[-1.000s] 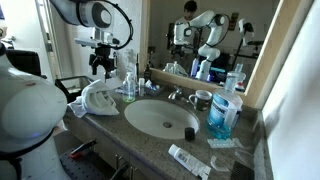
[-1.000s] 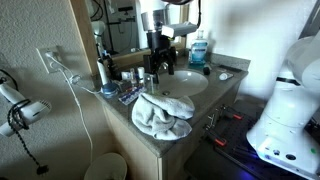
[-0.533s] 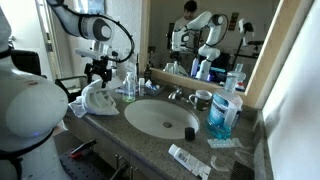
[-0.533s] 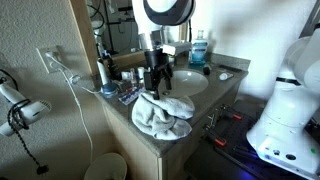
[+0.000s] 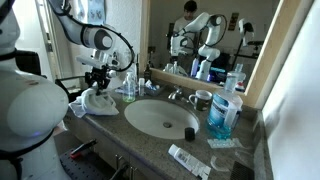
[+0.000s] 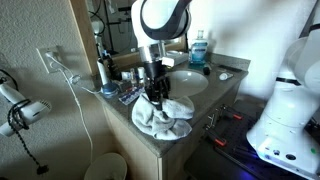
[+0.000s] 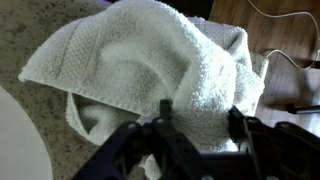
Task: Hang up the towel.
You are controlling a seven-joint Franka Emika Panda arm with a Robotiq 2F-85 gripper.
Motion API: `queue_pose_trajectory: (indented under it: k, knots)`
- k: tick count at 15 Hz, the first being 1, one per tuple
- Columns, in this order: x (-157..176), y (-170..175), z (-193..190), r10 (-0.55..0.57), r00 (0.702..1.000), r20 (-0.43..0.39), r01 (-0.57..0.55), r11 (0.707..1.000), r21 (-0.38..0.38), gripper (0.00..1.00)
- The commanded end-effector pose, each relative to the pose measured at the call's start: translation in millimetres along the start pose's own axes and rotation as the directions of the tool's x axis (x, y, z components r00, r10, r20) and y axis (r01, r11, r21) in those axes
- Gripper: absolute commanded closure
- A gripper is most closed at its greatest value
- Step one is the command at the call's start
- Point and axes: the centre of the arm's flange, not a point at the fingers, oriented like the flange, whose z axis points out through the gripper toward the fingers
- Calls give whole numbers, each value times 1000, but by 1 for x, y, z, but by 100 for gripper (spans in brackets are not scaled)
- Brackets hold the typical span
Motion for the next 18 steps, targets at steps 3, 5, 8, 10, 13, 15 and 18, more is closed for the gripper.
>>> queue_pose_trajectory:
  k: [3,5,8,10,13,15,18]
  knots:
    - [1,2,10,-3,999,-38,4,999,37,89]
    - [0,2,6,-5,999,-48,7,999,36,96]
    - [-5,5,-4,-31,999,-24,32,999,35,94]
    - [-13,14,-20,-49,999,6,49,998,27,95]
    - [-35,37,-56,-11,999,36,11,1000,-7,95]
    - [-52,54,-84,34,998,44,-33,999,-37,95]
    - [-76,86,-132,139,990,36,-135,986,-96,95]
